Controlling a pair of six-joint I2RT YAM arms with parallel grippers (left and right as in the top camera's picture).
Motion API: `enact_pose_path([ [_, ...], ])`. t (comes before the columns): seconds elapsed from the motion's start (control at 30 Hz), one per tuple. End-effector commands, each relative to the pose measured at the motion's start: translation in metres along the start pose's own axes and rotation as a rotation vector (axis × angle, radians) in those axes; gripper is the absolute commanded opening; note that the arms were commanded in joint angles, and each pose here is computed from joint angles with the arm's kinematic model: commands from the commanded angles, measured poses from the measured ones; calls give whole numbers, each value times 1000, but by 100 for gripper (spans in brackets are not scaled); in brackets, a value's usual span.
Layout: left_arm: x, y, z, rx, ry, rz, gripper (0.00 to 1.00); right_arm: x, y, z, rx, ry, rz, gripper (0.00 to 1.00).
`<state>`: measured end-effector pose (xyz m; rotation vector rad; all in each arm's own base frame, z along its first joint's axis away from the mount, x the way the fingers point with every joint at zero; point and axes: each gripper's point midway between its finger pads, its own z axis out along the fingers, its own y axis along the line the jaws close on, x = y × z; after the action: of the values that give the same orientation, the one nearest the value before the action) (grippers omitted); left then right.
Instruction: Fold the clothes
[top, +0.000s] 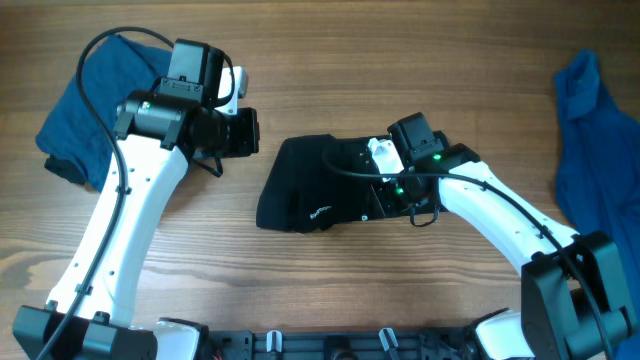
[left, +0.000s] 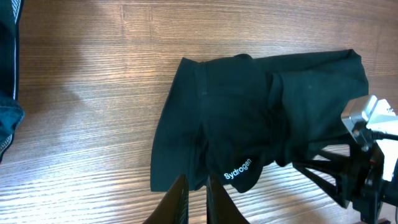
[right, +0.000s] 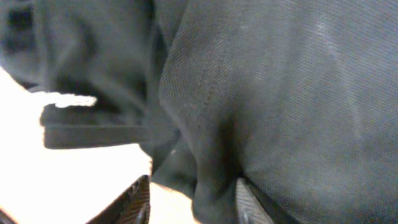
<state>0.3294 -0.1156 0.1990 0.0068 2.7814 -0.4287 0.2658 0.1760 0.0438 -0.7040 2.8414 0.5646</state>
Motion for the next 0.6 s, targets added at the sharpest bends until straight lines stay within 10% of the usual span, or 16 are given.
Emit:
enact_pose_path([
  [0.0, -6, -1, -9, 4, -34, 19, 11, -12, 43, -10, -235, -77, -120, 19],
  [0.27, -3, -5, -9, 26, -20, 18, 12, -59, 55, -59, -271, -276, -197, 20],
  [0.4, 21, -50, 7, 167, 79, 89, 19, -62, -51, -99, 121, -377, 435, 4],
  [0.5, 34, -55, 35, 81, 115, 99, 4, -54, -70, -105, 89, -373, 518, 4],
  [0.57, 40, -50, 56, 50, 155, -19, 11, -44, -88, -109, 121, -365, 576, 12],
])
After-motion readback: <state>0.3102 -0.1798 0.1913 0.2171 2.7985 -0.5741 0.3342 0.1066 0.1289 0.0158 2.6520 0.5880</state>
